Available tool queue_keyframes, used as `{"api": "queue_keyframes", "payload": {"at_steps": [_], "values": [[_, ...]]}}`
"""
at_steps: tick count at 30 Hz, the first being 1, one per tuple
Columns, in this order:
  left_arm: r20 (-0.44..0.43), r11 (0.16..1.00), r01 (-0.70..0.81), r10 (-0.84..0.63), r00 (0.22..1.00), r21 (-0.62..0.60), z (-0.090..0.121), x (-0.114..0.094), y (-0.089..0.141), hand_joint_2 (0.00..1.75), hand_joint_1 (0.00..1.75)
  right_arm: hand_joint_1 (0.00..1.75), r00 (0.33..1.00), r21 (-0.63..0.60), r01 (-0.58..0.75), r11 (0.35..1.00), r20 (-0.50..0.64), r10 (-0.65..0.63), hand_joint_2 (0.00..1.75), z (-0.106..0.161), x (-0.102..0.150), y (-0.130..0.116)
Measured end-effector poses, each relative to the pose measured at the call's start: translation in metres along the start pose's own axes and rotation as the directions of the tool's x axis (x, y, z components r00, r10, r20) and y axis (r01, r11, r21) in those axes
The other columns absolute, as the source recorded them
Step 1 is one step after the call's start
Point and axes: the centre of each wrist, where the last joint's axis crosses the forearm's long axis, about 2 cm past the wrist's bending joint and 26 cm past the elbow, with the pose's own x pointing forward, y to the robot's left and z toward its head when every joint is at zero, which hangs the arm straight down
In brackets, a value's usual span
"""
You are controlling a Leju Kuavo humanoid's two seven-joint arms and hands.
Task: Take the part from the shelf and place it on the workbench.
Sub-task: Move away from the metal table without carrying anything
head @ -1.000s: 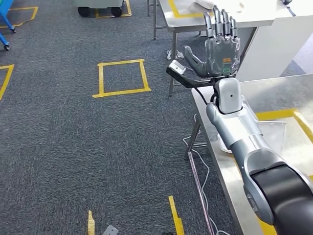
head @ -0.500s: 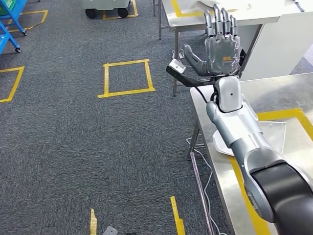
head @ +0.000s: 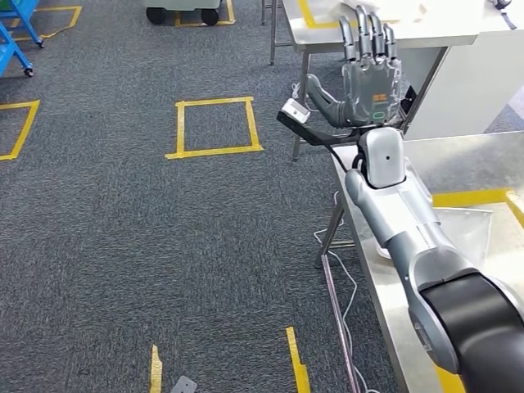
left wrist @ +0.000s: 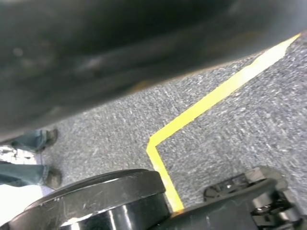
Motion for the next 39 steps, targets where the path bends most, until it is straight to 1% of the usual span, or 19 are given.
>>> {"api": "queue_keyframes", "payload": {"at_steps": [6,39], "values": [[0.011,1.0,-0.03,0.03,0.999,-0.003,0.0,0.0,0.0,0.0,0.0,0.0,1.0,0.005,-0.003,1.0,0.0,0.003,0.0,0.003,-0.002,0.001],[0.002,0.999,-0.047,0.047,0.999,0.014,0.0,-0.002,0.0,0.0,0.0,0.0,1.0,0.012,-0.007,1.0,0.004,0.007,0.0,0.011,-0.006,0.003]]}}
